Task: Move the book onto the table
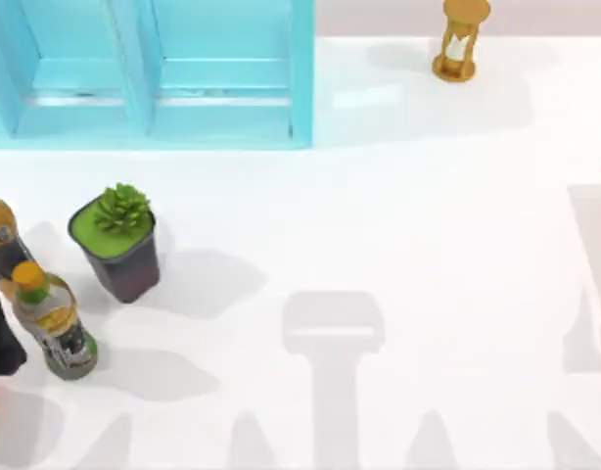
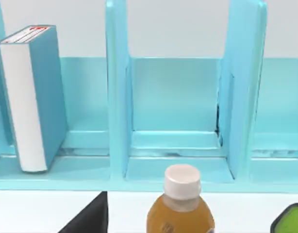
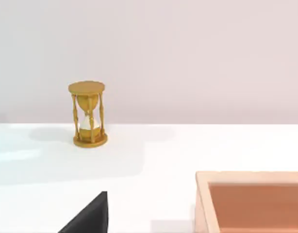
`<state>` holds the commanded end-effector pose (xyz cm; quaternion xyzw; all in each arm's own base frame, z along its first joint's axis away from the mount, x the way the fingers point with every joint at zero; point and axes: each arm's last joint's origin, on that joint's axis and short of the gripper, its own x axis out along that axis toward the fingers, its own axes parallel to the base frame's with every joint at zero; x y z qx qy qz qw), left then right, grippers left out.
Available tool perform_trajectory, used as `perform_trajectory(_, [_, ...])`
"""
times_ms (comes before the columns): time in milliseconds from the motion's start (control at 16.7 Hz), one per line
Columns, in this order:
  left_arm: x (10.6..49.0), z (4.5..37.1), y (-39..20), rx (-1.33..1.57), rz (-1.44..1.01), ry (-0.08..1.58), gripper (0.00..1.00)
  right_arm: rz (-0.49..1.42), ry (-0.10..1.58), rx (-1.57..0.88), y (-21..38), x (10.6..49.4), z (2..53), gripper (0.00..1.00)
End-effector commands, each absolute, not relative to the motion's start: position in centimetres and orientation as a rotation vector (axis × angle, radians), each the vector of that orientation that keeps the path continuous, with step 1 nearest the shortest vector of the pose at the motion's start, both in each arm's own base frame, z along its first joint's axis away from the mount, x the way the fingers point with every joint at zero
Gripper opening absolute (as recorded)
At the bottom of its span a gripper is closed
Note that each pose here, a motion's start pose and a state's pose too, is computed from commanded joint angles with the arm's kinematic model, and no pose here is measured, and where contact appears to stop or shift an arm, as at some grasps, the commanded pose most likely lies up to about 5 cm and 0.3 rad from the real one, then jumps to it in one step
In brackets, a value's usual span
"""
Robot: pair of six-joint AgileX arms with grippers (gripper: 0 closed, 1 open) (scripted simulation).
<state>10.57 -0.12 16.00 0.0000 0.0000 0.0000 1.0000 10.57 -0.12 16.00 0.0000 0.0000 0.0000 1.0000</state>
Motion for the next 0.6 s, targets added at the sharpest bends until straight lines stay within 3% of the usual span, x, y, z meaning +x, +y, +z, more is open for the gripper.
perform_trajectory(300, [10.7,17.1,0.1,0.009,0.000,-0.002,1.00,0.000,0.000,0.000,-0.1,10.6,16.0,1.00])
perform_trajectory(600, [12.9,22.7,1.2,0.048,0.000,-0.024,1.00,0.000,0.000,0.000,-0.1,10.6,16.0,1.00])
